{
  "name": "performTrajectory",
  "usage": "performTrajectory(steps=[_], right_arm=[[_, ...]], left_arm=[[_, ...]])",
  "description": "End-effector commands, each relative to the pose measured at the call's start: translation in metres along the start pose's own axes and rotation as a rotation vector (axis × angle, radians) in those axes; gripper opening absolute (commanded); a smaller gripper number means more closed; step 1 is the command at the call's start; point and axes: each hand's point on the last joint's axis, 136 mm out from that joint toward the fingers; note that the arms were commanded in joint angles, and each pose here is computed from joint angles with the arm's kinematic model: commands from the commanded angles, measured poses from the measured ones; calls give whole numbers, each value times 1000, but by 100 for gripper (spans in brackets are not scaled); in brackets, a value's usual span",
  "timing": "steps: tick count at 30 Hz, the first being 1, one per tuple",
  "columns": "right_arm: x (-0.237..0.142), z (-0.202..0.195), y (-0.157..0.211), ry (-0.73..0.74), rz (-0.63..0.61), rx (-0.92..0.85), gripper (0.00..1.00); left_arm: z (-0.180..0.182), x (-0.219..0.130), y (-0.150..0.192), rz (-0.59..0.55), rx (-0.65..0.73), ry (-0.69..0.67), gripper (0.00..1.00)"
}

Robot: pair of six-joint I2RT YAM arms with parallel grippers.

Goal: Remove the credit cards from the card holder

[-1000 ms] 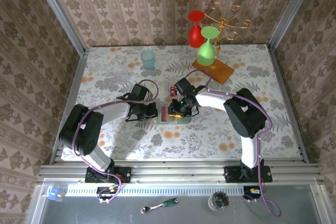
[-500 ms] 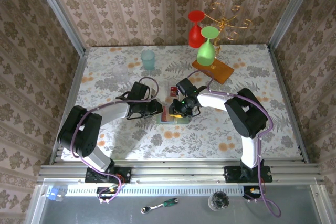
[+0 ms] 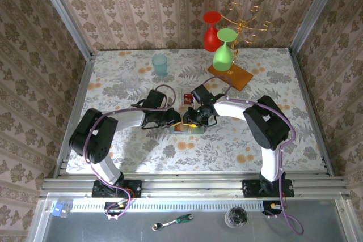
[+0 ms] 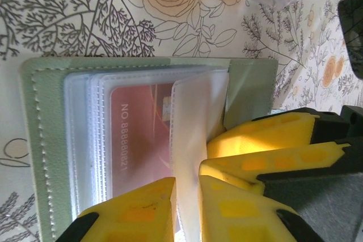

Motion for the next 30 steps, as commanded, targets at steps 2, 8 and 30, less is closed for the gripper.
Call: performTrajectory(steps=[2, 8, 30], right_arm=[[-4, -10, 4, 20, 5, 29, 30], [-4, -9, 4, 16, 5, 28, 30], [-6, -7, 4, 10, 5, 27, 30]], left_arm=[[-7, 2, -5, 5, 3, 3, 19], [-1, -1, -5, 8, 11, -43, 19], [-6, 7, -4, 19, -6, 0, 20]])
Point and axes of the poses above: each hand's point on the last joint's axis, 136 mm out from that joint toward the fingers, its own x axis out along the fingers, its own z axis along the line the jaws close on, y = z × x, and after that the axes turned 11 degrees about x, right-handed
